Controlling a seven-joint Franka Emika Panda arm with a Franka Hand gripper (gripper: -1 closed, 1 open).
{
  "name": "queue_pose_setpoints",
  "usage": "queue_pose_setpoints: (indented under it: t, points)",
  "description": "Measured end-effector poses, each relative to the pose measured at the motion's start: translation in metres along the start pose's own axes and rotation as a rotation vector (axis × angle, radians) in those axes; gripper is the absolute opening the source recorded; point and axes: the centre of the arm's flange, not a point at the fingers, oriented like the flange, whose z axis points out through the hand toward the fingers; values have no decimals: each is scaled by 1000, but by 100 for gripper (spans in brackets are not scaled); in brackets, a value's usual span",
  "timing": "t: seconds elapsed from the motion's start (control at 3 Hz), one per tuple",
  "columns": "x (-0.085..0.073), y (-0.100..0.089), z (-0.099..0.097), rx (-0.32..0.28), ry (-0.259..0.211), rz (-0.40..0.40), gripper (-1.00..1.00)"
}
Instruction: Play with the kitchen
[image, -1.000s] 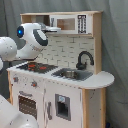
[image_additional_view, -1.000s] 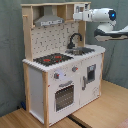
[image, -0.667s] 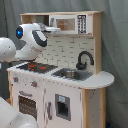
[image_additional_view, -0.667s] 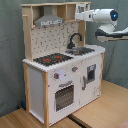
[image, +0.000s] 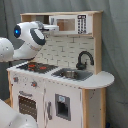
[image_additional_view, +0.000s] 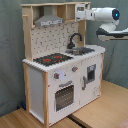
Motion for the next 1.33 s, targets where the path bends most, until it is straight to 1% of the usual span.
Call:
queue_pose_setpoints:
  t: [0.33,0.67,1.0,1.33]
  points:
    - [-17,12,-28,-25,-62,-11,100]
    - [-27,41,-69,-104,-127,-7,100]
    - [-16,62,-98,-163,-163,23,100]
    - [6,77,-108,-201,-170,62,100]
